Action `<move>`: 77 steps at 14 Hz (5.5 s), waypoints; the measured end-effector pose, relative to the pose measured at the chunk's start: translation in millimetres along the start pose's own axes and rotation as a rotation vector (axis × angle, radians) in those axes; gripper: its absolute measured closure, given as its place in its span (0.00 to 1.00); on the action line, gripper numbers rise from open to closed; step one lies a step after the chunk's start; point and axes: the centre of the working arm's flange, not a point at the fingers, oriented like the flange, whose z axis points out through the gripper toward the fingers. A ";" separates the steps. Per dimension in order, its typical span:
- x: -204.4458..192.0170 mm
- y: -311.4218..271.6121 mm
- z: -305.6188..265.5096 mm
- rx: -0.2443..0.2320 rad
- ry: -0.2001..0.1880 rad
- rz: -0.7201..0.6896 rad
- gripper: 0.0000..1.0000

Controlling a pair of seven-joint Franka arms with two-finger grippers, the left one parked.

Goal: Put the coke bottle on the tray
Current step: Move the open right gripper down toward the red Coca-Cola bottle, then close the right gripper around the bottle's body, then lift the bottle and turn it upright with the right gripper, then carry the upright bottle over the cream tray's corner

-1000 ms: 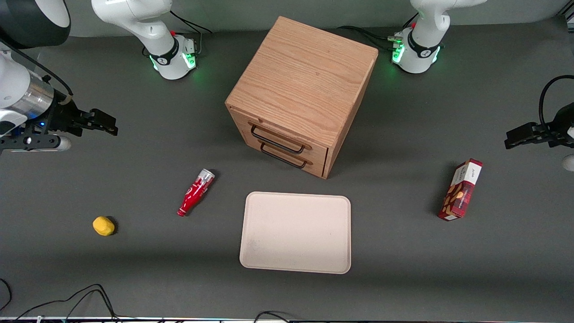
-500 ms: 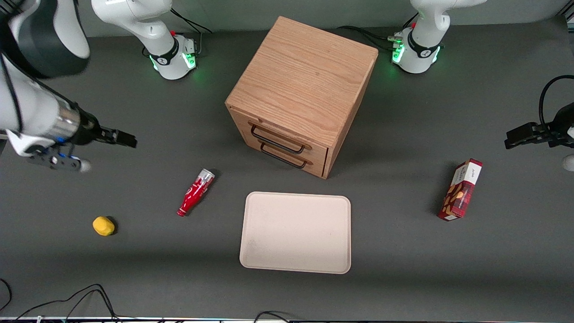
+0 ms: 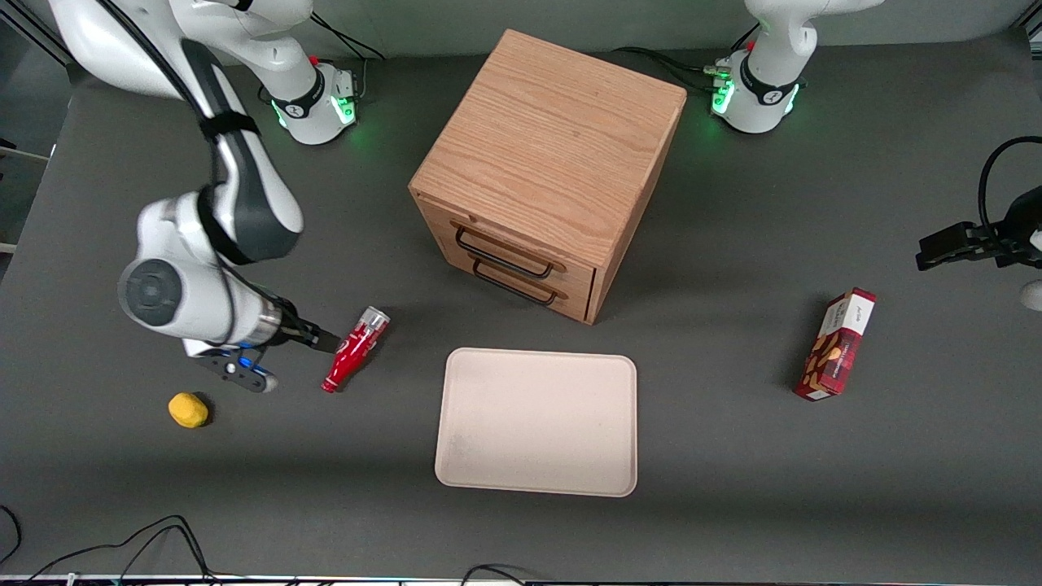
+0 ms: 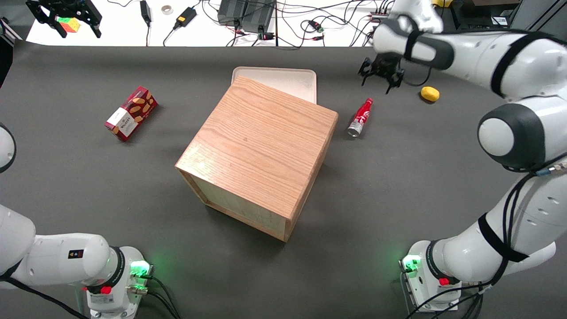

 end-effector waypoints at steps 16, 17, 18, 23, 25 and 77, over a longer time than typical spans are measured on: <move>-17.6 0.7 144.5 0.045 0.118 0.114 0.00; -17.6 0.8 145.9 0.043 0.118 0.114 0.00; -17.7 0.8 146.8 0.041 0.118 0.112 0.00; -17.7 0.9 147.5 0.039 0.119 0.111 0.00; -17.7 0.9 147.5 0.037 0.121 0.107 0.17; -7.0 -228.8 111.3 0.084 0.121 -0.478 0.44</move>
